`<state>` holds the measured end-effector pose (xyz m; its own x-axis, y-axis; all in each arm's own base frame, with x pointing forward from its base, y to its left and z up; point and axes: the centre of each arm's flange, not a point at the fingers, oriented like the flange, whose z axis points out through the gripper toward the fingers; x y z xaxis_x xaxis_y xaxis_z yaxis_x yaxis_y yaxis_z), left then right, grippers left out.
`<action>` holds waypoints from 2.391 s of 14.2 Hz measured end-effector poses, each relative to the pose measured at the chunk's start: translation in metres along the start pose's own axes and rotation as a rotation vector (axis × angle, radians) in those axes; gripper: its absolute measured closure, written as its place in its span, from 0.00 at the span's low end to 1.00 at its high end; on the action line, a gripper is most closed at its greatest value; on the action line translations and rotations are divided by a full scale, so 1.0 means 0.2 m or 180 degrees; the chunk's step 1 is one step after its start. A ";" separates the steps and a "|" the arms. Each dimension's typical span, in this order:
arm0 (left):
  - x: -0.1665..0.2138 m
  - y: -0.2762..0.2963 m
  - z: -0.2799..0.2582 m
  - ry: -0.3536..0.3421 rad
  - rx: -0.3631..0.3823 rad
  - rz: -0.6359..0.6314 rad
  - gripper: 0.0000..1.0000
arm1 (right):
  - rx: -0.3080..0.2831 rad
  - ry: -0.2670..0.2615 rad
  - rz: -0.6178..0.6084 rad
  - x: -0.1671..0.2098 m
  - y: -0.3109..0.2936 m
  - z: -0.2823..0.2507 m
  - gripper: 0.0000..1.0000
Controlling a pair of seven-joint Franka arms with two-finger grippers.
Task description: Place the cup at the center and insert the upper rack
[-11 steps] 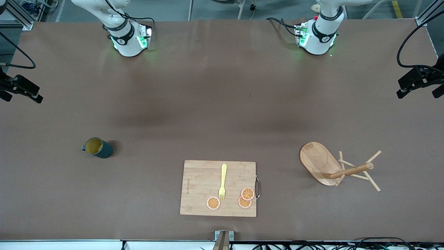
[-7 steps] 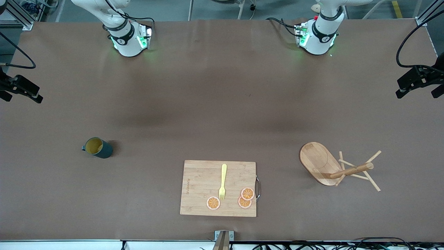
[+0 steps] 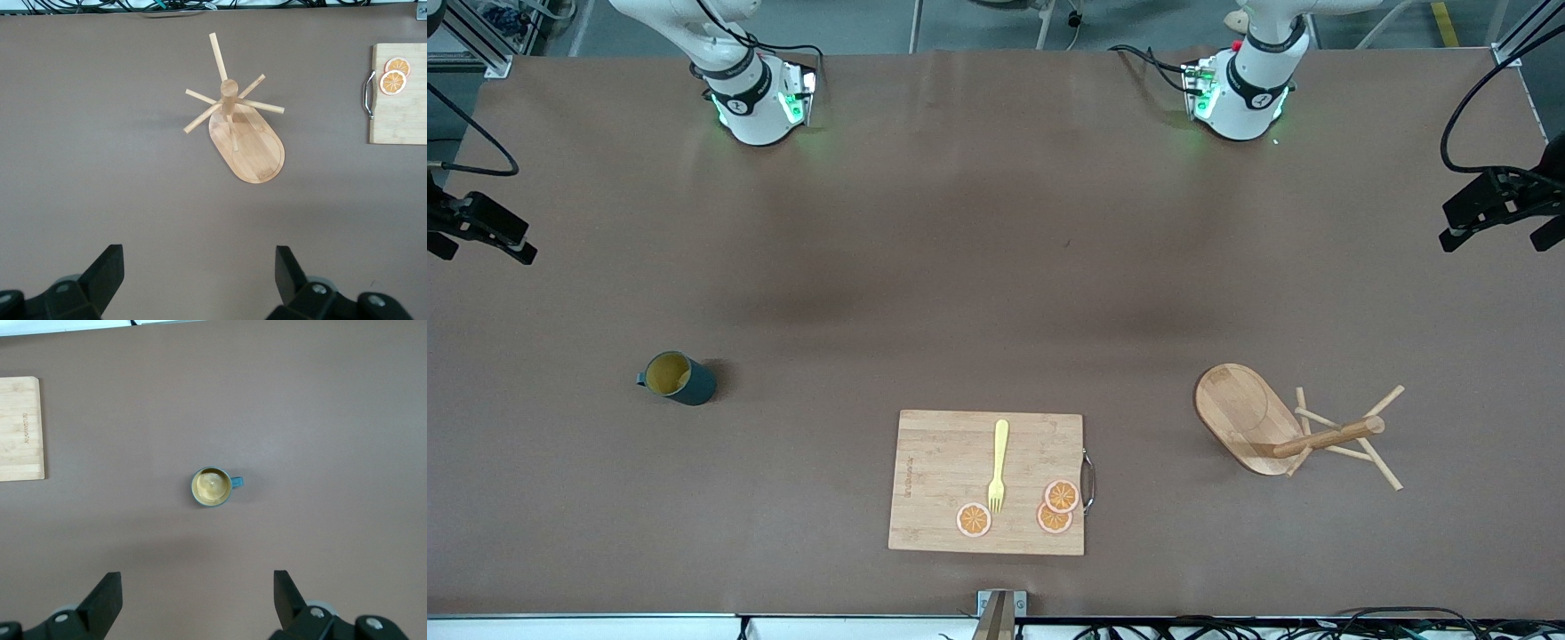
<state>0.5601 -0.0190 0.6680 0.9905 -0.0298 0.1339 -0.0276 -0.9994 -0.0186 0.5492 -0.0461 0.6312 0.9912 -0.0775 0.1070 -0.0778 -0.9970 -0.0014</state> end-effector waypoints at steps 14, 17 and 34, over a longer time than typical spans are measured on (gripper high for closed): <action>0.00 0.01 0.00 0.0000 -0.0001 -0.0019 0.00 | -0.0028 -0.0352 -0.0062 0.12 -0.05 0.36 0.00; 0.00 0.01 0.00 0.0000 -0.0001 -0.0018 0.00 | -0.0040 -0.0698 -0.0131 0.26 -0.11 0.84 0.00; 0.00 0.01 0.00 0.0000 -0.0001 -0.0019 0.00 | -0.0106 -0.1208 -0.0277 0.37 -0.28 1.78 0.00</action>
<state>0.5604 -0.0205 0.6679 0.9907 -0.0239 0.1339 -0.0217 -0.9996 -0.0174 0.6647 0.0009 0.2861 0.9628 0.0042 -0.2702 0.0112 -0.9996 0.0243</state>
